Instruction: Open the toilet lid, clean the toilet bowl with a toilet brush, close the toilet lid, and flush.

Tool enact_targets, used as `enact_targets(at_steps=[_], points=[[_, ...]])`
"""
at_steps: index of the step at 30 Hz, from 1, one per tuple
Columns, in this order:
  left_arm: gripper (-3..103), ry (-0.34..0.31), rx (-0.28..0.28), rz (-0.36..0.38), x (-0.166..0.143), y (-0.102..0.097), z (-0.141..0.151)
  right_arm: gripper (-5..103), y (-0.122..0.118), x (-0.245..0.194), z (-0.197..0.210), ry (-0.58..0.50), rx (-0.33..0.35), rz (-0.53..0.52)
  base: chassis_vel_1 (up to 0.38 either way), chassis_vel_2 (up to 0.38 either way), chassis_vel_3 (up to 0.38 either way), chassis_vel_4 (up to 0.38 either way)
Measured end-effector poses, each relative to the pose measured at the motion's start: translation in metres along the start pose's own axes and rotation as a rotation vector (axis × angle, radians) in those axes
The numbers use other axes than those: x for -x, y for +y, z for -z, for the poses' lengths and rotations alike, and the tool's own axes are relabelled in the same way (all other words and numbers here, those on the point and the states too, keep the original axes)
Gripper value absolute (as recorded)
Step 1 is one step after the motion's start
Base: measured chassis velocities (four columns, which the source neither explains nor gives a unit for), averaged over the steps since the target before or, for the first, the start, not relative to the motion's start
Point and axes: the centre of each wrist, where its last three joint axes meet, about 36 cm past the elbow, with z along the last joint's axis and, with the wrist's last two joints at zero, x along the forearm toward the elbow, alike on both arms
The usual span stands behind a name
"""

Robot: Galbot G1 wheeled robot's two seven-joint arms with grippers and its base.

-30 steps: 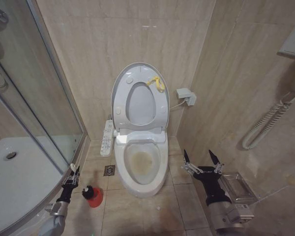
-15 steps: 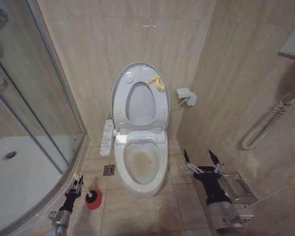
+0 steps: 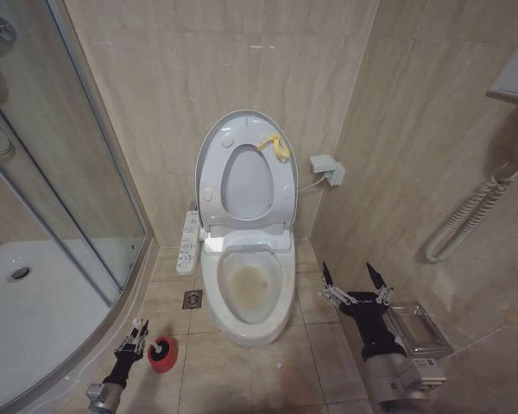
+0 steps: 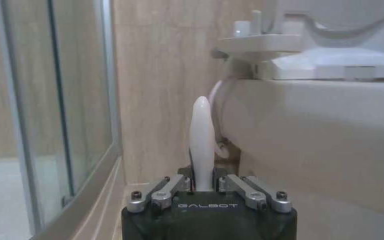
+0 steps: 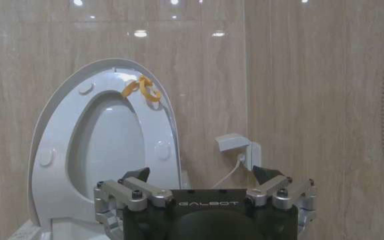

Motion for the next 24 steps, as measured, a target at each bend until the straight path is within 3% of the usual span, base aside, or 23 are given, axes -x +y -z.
enact_targets(at_steps=[18,19,24], points=[[18,0.035,0.049,0.011,-0.0083,-0.0044,-0.0011,100,-0.0001,0.0000,0.0000,0.000,-0.001,0.001,0.000,0.000,0.000,0.000],[32,0.033,0.050,0.011,-0.0074,-0.0036,-0.0004,100,0.0000,-0.0001,-0.0001,0.001,0.000,0.000,0.000,0.000,0.000,0.000],[32,0.025,0.053,-0.003,-0.0068,-0.0033,0.0015,100,0.0000,0.0000,0.0000,0.000,0.000,0.000,0.000,0.000,0.000,0.000]])
